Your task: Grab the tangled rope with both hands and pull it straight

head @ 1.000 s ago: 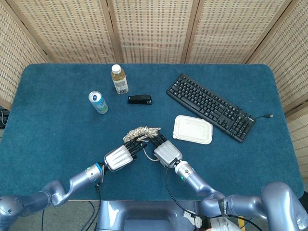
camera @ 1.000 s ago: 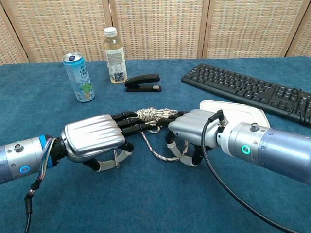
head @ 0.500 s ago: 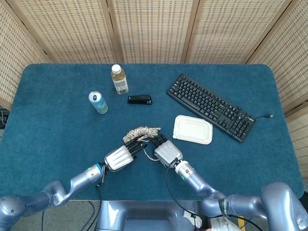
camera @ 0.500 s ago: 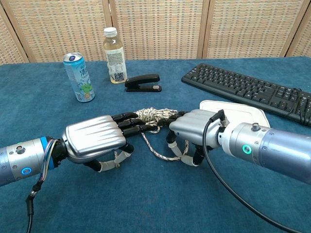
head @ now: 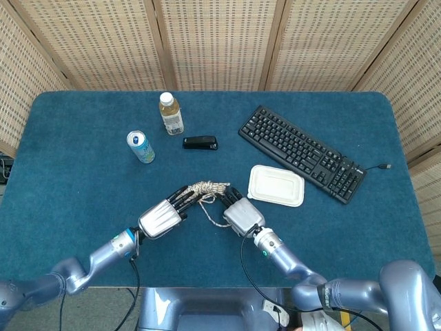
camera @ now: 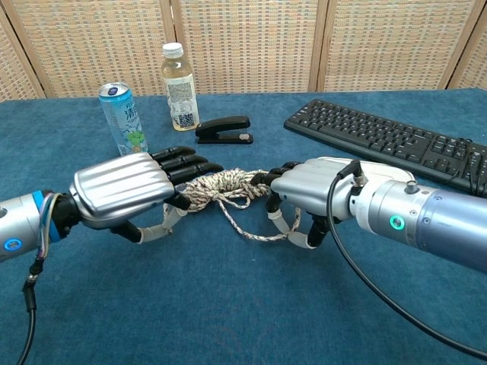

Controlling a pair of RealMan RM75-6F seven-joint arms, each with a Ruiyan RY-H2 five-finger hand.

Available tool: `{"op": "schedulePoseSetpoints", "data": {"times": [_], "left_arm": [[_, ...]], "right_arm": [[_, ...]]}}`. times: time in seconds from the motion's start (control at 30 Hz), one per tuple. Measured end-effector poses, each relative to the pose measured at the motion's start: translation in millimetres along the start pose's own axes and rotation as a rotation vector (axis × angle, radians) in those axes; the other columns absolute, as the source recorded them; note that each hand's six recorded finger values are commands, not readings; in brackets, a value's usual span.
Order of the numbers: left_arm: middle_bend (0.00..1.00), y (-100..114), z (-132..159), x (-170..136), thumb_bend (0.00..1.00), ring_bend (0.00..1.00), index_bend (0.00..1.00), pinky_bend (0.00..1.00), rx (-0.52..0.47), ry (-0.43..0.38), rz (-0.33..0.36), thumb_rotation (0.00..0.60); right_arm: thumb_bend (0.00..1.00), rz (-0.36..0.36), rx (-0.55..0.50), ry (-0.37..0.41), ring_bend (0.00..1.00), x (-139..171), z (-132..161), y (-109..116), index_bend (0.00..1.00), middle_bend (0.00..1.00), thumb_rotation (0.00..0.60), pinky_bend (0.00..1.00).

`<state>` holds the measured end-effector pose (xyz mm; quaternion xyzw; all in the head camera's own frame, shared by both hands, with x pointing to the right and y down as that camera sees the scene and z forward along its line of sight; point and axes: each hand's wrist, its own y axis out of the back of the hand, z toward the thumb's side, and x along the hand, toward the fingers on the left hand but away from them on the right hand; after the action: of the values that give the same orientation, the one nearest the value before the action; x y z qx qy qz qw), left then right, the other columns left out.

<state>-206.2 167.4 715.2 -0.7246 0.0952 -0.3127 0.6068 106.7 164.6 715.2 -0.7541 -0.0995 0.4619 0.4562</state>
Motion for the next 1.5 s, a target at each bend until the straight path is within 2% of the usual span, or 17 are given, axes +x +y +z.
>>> {"op": "schedulePoseSetpoints", "data": {"times": [0.33, 0.6, 1.2, 1.5], "left_arm": [[0.00, 16.0, -60.2, -47.3, 0.49, 0.00, 0.79, 0.00, 0.034, 0.117, 0.016, 0.600], [0.00, 12.8, -99.4, -82.0, 0.50, 0.00, 0.79, 0.00, 0.056, 0.213, -0.014, 0.600], [0.00, -13.3, -142.7, -131.0, 0.50, 0.00, 0.79, 0.00, 0.073, 0.340, -0.087, 0.600], [0.00, -19.3, -163.6, -147.1, 0.50, 0.00, 0.79, 0.00, 0.086, 0.395, -0.117, 0.600]], "right_arm": [[0.43, -0.041, 0.050, -0.044, 0.00, 7.6, -22.3, 19.6, 0.65, 0.00, 0.600, 0.00], [0.43, -0.054, 0.088, -0.109, 0.00, 14.4, -48.2, 26.9, 0.65, 0.00, 0.600, 0.00], [0.43, -0.020, 0.148, -0.250, 0.00, 38.2, -117.2, 18.6, 0.66, 0.00, 0.600, 0.00], [0.43, 0.004, 0.156, -0.295, 0.00, 48.8, -140.4, 9.2, 0.66, 0.00, 0.600, 0.00]]}}
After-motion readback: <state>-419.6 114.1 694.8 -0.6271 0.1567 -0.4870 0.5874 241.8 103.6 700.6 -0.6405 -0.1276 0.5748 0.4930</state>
